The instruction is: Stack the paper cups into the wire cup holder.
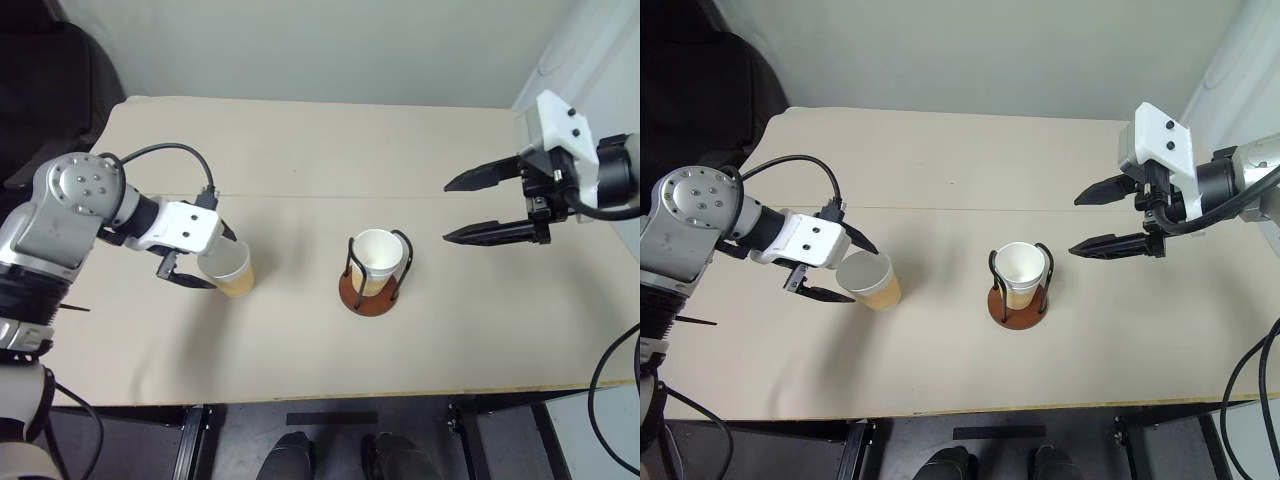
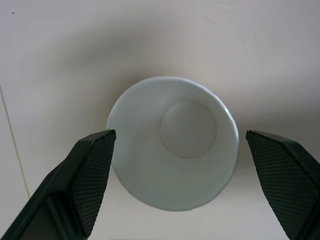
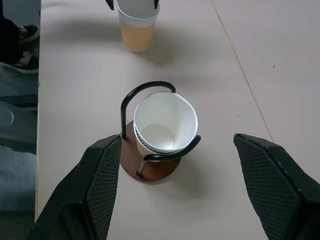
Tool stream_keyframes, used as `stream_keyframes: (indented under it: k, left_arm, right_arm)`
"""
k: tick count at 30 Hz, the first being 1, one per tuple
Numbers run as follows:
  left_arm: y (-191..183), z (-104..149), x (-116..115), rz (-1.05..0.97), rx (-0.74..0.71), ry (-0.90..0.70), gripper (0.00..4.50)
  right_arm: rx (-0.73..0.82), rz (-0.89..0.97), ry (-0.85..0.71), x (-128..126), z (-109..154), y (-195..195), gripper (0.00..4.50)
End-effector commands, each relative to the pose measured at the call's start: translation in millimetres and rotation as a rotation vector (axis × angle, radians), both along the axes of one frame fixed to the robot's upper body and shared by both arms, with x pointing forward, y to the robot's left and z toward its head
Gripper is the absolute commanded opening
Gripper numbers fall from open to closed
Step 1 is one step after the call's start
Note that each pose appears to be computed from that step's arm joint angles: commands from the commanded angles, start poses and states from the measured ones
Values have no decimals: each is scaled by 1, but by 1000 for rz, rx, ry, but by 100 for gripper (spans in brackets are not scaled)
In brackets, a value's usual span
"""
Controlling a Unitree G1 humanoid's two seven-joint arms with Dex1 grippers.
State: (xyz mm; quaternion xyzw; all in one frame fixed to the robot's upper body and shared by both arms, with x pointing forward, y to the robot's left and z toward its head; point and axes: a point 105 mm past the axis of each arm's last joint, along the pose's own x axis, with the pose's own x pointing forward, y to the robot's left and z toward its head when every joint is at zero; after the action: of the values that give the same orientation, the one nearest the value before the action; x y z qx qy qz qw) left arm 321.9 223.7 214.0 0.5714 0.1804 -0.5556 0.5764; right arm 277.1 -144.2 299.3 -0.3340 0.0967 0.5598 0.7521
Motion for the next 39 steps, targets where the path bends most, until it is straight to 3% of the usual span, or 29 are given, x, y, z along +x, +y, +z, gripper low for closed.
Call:
stream_keyframes:
  k: [1,16,20,28,30,39]
  left_arm:
    - [0,1,-5,-32,34,2,450]
    - [10,-21,-5,-17,61,42,450]
    - [10,-24,-5,-17,62,52,356]
    - [6,-21,-3,-20,46,60,59]
    - [4,-20,-3,-23,40,59,6]
    - [-2,-17,-2,-32,15,70,6]
  right_arm:
    - [-15,-1,-45,-3,6,-3,360]
    - [-22,-23,-59,7,-6,-10,360]
    - [-13,-15,-66,7,-7,-11,364]
    - [58,96,-19,-11,-6,-4,364]
    - [83,124,-35,-13,-2,0,364]
    - [107,140,-39,-16,0,3,364]
